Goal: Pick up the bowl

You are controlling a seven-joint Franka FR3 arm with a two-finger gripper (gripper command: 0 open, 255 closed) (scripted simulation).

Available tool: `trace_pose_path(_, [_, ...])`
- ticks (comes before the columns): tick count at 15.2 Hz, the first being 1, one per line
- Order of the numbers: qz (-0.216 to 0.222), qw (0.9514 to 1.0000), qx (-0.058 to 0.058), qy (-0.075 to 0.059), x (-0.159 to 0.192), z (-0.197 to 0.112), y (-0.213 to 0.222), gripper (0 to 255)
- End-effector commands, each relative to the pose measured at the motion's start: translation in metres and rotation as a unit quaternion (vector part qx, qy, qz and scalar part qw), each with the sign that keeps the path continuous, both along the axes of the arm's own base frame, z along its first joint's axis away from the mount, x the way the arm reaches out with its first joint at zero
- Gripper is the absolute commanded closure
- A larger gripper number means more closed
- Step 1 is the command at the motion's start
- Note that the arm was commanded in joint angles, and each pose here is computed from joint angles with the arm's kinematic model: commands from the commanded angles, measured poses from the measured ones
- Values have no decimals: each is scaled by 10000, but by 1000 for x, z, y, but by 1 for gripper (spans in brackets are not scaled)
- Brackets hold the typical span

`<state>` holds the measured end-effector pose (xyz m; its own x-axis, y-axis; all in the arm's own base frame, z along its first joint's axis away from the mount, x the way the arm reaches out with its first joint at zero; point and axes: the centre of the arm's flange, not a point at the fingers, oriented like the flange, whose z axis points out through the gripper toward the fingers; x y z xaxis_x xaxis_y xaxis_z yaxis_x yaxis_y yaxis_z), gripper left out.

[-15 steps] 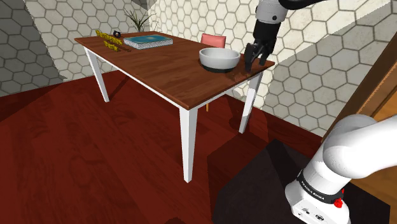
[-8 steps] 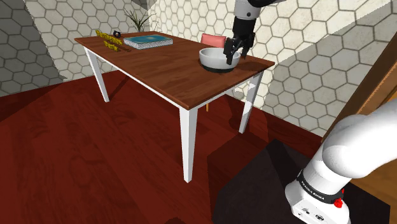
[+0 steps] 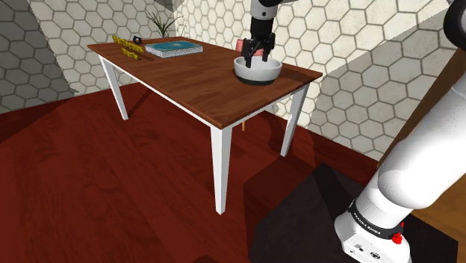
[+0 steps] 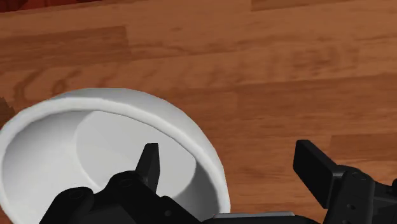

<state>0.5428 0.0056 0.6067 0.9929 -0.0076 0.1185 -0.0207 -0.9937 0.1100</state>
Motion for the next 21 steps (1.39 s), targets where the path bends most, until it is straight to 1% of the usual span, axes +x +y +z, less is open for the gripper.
trace_pose_path(1, [14, 10000, -12, -14, 25, 1, 0, 0])
trace_pose_path(5, [35, 10000, -34, -38, 73, 2, -2, 0])
trace_pose_path(12, [35, 10000, -34, -38, 73, -35, -2, 0])
trace_pose_path(14, [35, 10000, -34, -38, 73, -38, -2, 0])
trace_pose_path(15, [35, 10000, -34, -38, 74, -37, -1, 255])
trace_pose_path(21, [35, 10000, -34, -38, 74, -38, -1, 255])
